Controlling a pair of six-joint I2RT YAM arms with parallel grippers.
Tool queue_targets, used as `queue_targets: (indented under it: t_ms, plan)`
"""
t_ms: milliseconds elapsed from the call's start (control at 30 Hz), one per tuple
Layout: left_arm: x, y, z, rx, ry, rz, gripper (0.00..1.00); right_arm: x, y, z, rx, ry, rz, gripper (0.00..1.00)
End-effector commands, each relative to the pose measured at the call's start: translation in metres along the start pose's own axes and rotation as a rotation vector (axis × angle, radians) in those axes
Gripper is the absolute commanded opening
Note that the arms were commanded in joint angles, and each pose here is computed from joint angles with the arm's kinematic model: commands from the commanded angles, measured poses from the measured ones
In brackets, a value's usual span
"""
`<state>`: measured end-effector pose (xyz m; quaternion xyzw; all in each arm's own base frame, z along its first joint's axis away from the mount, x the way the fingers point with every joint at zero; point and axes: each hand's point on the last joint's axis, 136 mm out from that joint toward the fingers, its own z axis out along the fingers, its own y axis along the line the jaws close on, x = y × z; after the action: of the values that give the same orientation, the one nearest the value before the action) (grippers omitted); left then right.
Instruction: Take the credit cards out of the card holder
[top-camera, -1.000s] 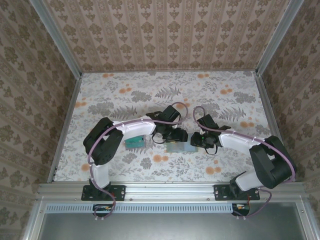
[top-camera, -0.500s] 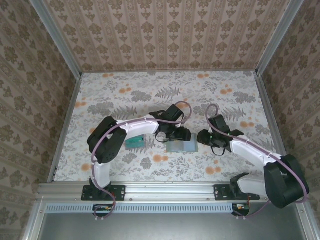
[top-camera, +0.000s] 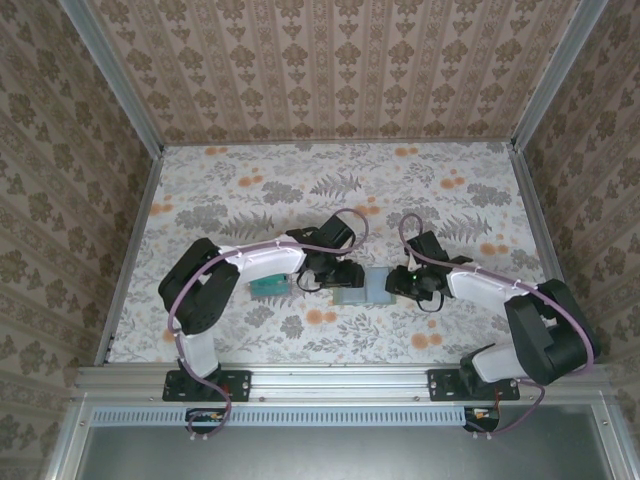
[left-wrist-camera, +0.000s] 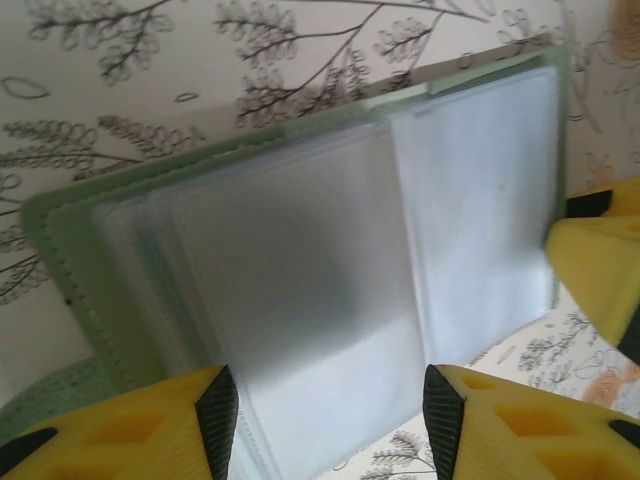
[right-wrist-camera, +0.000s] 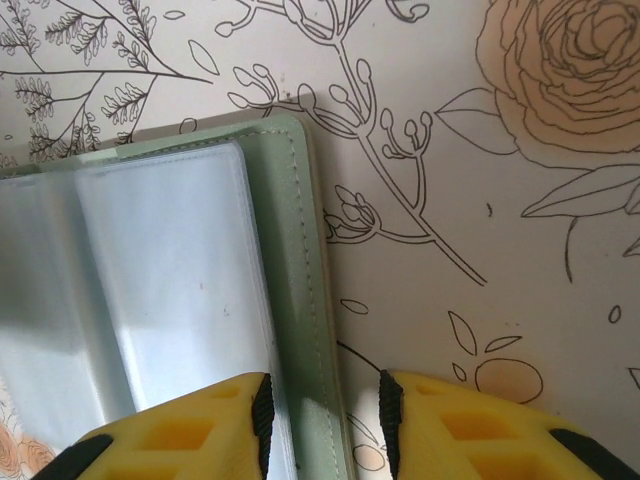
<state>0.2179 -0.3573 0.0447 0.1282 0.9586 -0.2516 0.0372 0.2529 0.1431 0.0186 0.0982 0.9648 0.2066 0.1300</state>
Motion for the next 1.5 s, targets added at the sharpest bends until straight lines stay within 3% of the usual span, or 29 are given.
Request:
queue_targets:
  t_ms: [0,433,967,1467]
  plan:
    - [0.004,0.009,-0.001,-0.033,0.008,-0.026,0.55,0.001,0.008,0.004,-0.013,0.019,-0.029,0.38]
    - [0.009,0.013,0.007,-0.053,0.048,-0.033,0.54,0.006,0.004,0.011,0.012,0.038,-0.036,0.38]
    - [-0.002,-0.030,0.010,0.111,0.039,0.045,0.55,0.009,0.005,0.013,0.011,0.043,-0.037,0.38]
    - [-0.009,-0.048,0.002,0.167,0.013,0.077,0.60,0.010,0.003,0.012,0.019,0.042,-0.029,0.38]
